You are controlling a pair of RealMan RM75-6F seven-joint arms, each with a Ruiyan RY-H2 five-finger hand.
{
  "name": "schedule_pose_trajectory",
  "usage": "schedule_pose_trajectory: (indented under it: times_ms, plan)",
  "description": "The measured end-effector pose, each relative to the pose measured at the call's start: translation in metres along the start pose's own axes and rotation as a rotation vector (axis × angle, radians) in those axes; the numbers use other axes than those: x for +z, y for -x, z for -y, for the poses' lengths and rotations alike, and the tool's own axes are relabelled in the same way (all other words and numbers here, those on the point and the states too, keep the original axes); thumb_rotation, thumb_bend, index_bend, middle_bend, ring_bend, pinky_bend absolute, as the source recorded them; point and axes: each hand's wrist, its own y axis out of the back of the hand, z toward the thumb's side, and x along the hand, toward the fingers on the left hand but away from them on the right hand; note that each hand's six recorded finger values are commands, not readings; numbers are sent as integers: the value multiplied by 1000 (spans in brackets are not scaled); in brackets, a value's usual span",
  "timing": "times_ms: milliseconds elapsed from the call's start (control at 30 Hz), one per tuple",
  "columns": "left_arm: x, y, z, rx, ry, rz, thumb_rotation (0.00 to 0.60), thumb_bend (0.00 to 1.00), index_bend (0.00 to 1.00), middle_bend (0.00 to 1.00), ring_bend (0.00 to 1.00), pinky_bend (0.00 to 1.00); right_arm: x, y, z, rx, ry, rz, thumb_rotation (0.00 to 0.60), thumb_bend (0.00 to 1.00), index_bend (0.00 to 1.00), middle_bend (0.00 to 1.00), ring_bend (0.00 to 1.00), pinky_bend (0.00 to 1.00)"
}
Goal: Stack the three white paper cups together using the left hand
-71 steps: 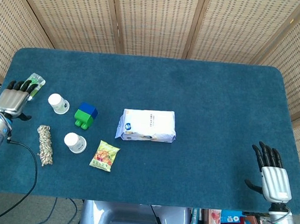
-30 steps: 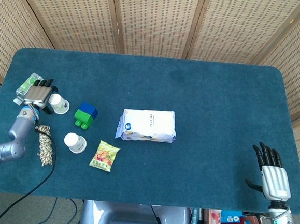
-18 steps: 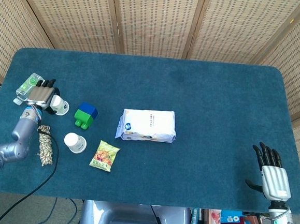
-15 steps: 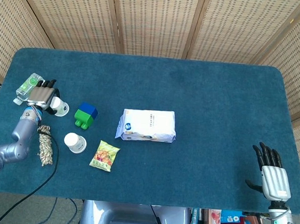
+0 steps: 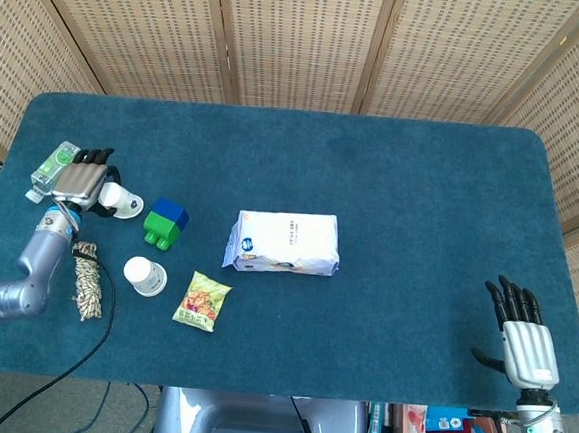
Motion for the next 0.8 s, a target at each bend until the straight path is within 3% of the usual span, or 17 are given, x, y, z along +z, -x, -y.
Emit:
schedule_pose_trajectory:
  times_ms: [267, 500, 667, 800]
  plan:
    - [33, 47, -36, 43, 18, 160, 600, 269, 444, 51, 0, 0, 3, -1, -1, -4, 4, -11, 600, 52, 32, 0, 0, 0]
    - [58, 108, -63, 69, -5, 303, 600, 269, 444, 51, 0, 0, 5, -3, -4, -16, 14, -19, 600, 53, 32, 0, 0, 0]
    - [58, 140, -70, 67, -60, 348, 600, 269, 444, 51, 0, 0, 5, -3, -6, -23, 19, -20, 600, 53, 32, 0, 0, 0]
    - [45, 155, -60, 35, -94, 339, 600, 269, 444, 51, 0, 0, 7, -4, -8, -28, 22, -23, 600, 53, 32, 0, 0, 0]
